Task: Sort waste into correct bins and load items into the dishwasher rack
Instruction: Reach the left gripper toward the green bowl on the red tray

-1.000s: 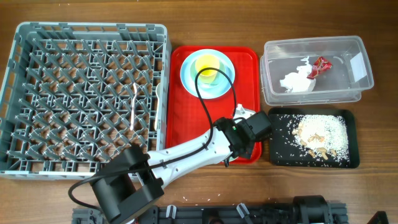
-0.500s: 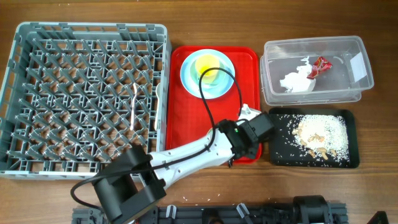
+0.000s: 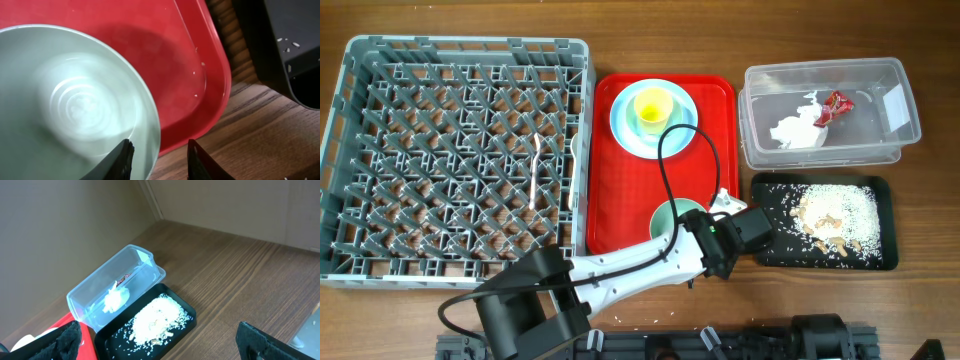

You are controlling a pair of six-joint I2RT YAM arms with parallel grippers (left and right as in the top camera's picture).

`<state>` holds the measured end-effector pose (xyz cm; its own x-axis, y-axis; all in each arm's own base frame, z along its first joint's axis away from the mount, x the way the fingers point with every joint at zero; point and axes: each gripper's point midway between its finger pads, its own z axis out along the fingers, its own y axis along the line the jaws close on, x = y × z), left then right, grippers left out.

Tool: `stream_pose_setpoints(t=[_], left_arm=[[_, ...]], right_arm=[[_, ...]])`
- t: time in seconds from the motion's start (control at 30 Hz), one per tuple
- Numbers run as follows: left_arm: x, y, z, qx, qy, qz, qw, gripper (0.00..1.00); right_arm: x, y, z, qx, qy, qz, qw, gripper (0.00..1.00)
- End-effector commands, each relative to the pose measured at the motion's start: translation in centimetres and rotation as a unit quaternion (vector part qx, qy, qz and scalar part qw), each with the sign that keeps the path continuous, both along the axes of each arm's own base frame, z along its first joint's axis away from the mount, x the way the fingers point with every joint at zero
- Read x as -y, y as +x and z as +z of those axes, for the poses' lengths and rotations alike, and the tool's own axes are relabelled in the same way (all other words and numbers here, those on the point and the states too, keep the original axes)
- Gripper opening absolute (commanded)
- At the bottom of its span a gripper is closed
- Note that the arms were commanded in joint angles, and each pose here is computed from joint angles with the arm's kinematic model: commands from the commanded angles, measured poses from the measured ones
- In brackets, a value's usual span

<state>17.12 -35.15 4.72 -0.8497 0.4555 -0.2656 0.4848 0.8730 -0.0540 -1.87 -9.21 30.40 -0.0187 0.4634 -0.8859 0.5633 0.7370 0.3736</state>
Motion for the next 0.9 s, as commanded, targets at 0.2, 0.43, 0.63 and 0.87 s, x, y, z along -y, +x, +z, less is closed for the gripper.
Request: stream_pose_setpoints(t=[0.2, 0.43, 0.63, 0.87], left_arm=[[-0.3, 0.3, -0.7, 0.012, 0.016, -0.003, 1.0, 0.36], [-2.2, 3.4, -1.5, 0.075, 0.067, 0.025, 0.995, 0.33], [-5.6, 8.2, -0.7, 0.077, 0.072, 0.077, 0.991, 0.28], [-4.5, 9.5, 7.9, 0.107, -0.048, 0.095, 0.989, 0.29]], right_arm=[[0.3, 0.0, 0.0, -0.002, -0.003, -0.008, 1.0, 1.0], [0.3, 0.0, 0.0, -0.002, -0.003, -0.008, 1.0, 1.0], [0.3, 0.0, 0.0, -0.002, -0.003, -0.008, 1.0, 1.0], [0.3, 0.0, 0.0, -0.001, -0.003, -0.008, 1.0, 1.0]])
